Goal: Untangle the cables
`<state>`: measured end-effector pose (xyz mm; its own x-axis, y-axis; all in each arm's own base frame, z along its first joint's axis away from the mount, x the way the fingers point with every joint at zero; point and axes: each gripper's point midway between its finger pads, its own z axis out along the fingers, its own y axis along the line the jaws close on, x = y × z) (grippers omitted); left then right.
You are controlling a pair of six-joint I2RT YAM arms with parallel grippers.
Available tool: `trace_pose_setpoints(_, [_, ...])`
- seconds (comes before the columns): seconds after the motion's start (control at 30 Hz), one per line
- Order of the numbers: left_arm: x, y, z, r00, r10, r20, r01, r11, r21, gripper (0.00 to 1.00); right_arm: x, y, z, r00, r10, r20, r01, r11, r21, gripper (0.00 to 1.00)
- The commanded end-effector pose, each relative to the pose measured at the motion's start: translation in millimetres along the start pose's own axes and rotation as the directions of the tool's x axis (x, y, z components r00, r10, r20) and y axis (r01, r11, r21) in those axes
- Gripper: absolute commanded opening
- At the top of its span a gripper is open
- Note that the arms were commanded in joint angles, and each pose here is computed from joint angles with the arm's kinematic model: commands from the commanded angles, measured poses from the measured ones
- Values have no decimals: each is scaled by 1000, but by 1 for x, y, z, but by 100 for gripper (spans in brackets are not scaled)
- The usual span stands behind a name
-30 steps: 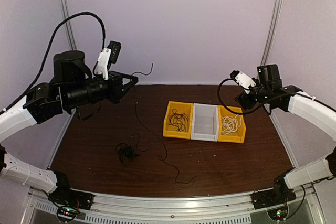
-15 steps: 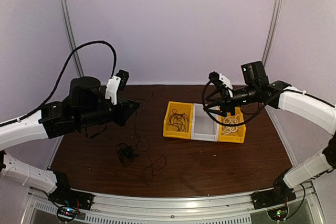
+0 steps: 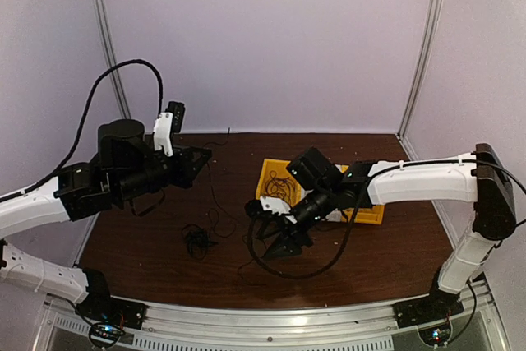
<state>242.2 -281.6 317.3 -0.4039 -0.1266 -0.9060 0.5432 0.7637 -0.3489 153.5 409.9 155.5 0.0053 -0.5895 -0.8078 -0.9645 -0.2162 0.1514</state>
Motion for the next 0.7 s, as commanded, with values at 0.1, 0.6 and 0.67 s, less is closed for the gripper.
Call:
trace_pose_setpoints(0.1, [-15,6,-13,993,-80,89,81,997,-9,0,-9,-18,25,1000,19,1,-19,995,103,54])
trace_pose_setpoints(0.6, [-19,12,-21,988,-107,111,110,994,-22,0,-1,-44,26,994,104,-14,-97,963,250,29])
trace_pose_setpoints(0.67, [-19,14,-24,988,-105,115,110,993,-32,0,3,-45,22,994,108,-25,-97,956,275,31])
